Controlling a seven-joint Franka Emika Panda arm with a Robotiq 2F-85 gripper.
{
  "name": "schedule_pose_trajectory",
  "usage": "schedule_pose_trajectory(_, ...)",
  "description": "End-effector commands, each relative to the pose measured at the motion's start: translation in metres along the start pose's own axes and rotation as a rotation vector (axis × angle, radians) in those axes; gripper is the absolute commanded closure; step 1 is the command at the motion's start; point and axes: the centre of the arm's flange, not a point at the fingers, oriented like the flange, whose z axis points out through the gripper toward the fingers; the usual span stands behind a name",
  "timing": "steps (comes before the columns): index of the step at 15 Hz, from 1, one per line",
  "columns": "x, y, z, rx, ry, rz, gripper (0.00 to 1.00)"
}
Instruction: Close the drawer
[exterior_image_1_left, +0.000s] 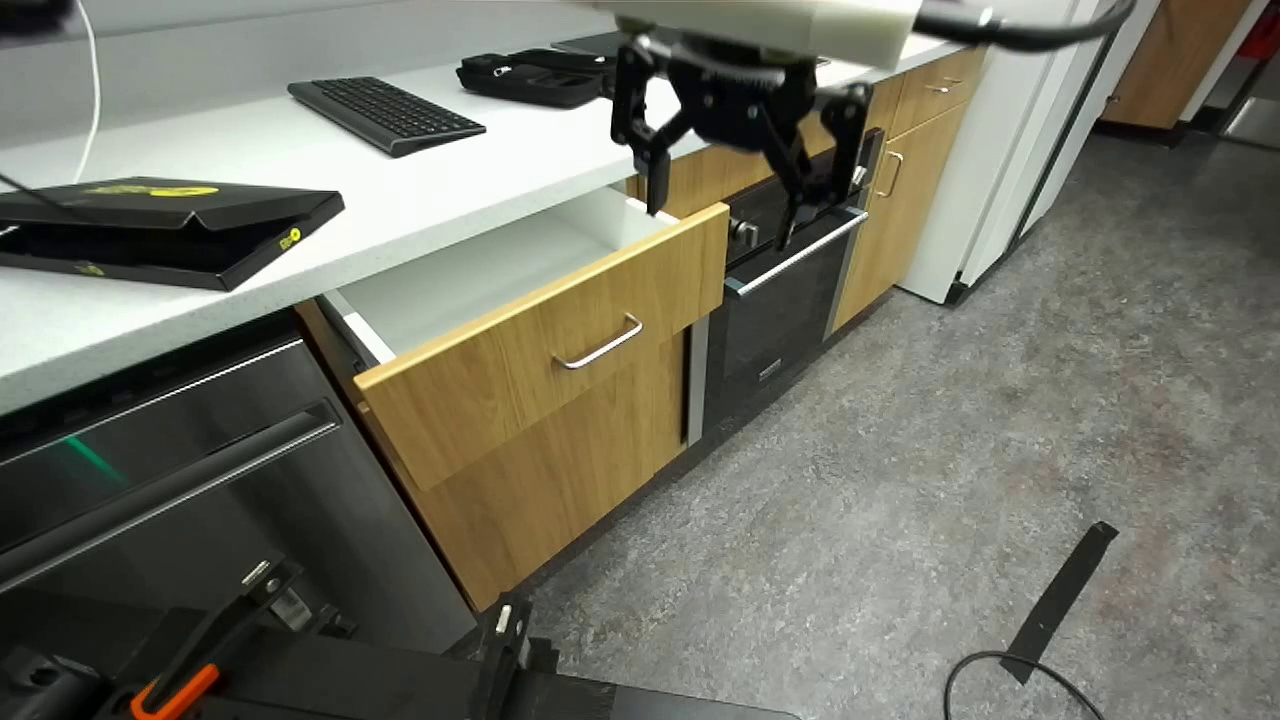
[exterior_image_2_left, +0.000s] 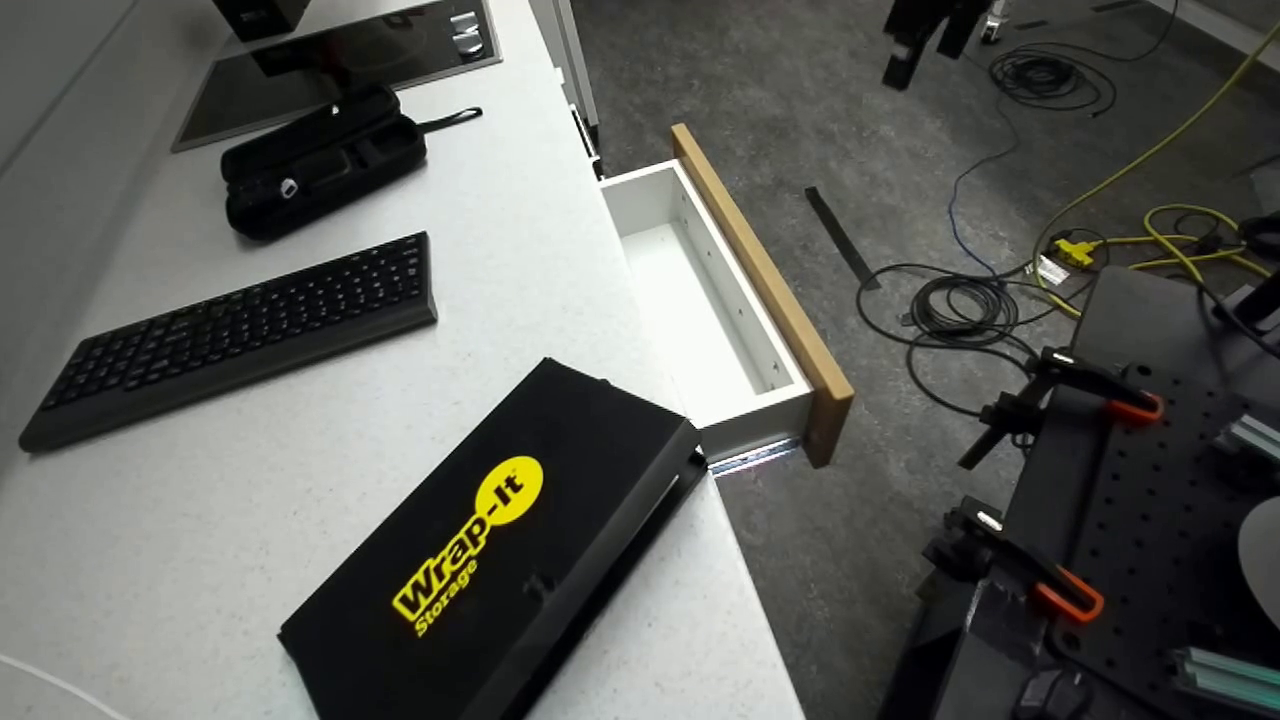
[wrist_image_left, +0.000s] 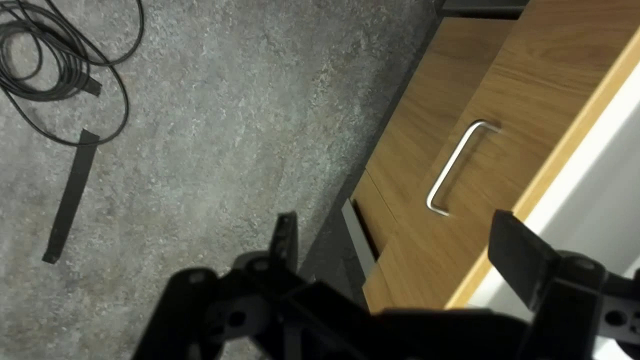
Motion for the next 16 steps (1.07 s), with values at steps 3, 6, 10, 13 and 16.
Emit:
schedule_pose_trajectory(3,0.064,0.008,0.109,-0.078,-0.017,0.183,0.0)
schedule_pose_trajectory(6,0.093,0.007,0.143,-0.084,-0.014,0.286,0.0)
schedule_pose_trajectory(10,0.078,0.001,0.146,-0.091,-0.037,0.283,0.0)
schedule_pose_trajectory(13,0.083,0.004,0.15,-0.095,-0.035,0.295,0.0)
schedule_pose_trajectory(16,0.094,0.005,0.175,-0.131,-0.046,0.313,0.0)
